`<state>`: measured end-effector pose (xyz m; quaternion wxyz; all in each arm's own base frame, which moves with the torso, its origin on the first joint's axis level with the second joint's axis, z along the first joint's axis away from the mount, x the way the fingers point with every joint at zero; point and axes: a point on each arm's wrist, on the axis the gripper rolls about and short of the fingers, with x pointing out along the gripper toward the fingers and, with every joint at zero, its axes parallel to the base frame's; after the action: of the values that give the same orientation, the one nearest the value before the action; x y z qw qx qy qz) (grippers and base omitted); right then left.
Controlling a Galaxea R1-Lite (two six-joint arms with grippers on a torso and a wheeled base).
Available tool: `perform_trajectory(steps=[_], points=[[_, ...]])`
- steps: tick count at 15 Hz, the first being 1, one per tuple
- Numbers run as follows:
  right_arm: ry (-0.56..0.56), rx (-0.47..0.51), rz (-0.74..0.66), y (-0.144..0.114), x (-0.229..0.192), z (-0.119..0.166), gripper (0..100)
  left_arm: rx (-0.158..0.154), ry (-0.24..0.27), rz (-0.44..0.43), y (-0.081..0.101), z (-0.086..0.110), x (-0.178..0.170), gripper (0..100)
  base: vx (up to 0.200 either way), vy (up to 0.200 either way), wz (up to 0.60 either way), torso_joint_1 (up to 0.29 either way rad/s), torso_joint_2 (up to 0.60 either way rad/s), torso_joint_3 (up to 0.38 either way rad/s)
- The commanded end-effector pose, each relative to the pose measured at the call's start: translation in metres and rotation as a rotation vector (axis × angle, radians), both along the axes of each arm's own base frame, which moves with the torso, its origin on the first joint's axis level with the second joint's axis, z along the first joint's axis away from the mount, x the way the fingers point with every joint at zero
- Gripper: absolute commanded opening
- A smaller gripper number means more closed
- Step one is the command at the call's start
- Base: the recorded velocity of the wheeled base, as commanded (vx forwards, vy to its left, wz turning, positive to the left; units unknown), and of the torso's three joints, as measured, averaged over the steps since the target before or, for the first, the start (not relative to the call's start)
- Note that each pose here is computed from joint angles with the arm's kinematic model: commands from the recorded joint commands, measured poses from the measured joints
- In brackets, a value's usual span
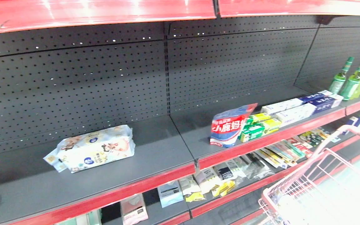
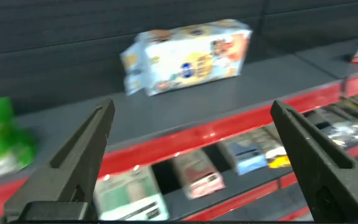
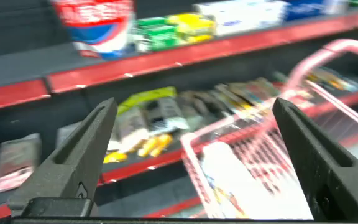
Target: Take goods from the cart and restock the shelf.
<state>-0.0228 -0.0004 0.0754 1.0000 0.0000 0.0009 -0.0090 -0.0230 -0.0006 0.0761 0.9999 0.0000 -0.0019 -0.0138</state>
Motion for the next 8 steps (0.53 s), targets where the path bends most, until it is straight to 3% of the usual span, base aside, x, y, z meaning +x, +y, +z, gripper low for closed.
perform_trajectory(steps=[1,8], points=[[0.001,0.000,0.000,0.0000,0.0001,0.0000,100,0.000,0.002,0.000,0.0000,-0.0002,0.0001,100,0.000,0.000,-0.60,0.007,0.00,0.007],[0.000,0.000,0.001,0.0000,0.0000,0.0000,100,0.000,0.001,0.000,0.0000,0.0000,0.0001,100,0.000,0.000,-0.60,0.000,0.00,0.004]])
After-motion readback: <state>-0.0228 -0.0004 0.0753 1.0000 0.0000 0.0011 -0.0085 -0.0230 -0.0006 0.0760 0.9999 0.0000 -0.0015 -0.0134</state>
